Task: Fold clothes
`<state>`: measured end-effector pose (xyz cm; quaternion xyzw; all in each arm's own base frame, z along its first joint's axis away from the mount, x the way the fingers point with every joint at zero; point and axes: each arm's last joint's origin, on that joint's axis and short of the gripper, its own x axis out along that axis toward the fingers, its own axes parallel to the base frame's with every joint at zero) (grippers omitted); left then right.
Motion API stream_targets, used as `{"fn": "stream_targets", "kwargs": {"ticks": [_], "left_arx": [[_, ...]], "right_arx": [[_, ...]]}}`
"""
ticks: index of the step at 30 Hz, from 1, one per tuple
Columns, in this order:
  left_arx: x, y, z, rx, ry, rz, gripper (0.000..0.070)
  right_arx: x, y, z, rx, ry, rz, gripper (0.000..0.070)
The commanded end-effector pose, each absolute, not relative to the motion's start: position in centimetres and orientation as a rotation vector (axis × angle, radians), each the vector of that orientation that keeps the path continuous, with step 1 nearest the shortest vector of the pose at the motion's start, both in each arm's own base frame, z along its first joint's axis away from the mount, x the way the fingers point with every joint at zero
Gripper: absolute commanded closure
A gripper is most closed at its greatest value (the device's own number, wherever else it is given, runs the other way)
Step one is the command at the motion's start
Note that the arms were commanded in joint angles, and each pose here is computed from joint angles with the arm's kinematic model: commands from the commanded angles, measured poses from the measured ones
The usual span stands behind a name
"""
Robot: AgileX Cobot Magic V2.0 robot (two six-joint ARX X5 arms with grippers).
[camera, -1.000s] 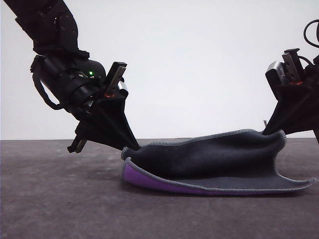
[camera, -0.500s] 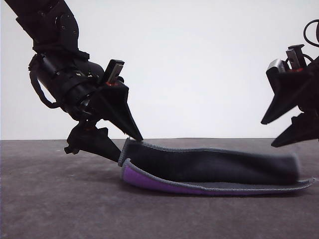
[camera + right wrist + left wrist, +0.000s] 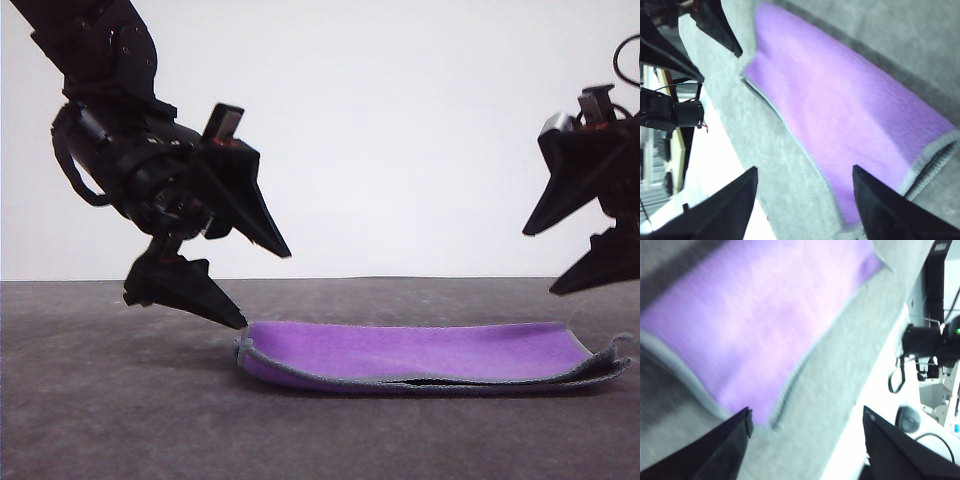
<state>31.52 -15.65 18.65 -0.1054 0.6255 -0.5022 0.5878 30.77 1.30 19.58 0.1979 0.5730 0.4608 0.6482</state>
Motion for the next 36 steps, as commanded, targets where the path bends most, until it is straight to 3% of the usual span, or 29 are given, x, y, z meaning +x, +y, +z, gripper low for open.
{"fn": "stream_targets", "kwargs": {"ticks": [1,6,13,17,23,28,36], "left_arx": [[31.7,-15.8,19.7,-0.222,1.404,-1.207,0.0264],[31.0,-15.3,23.2,-0.171,1.277,-1.201,0.0266],[29.3,-12.8,29.5,0.002,1.068,-0.892,0.0266],[27.3,-11.1,32.7,0.04,0.961,-0.801,0.0266],[25.1,-8.7,35.6,0.052,0.866,-0.688,0.0266],[24.3,-7.0,35.9,0.102,0.899,-0.506,0.0266],[24.4,-6.3,35.9,0.09,0.915,-0.473,0.0266]], "right_arx": [[30.9,1.2,20.6,0.44,1.271,1.045,0.0317],[29.8,1.2,23.5,0.378,1.198,1.016,0.0317],[26.7,0.7,28.7,0.22,1.149,0.764,0.0317],[24.0,0.4,31.8,0.146,1.095,0.572,0.0317],[20.1,0.4,34.9,0.119,0.968,0.484,0.0317],[19.1,0.4,33.4,0.138,0.972,0.441,0.0317],[21.0,0.5,25.8,0.271,1.004,0.432,0.0317]]}}
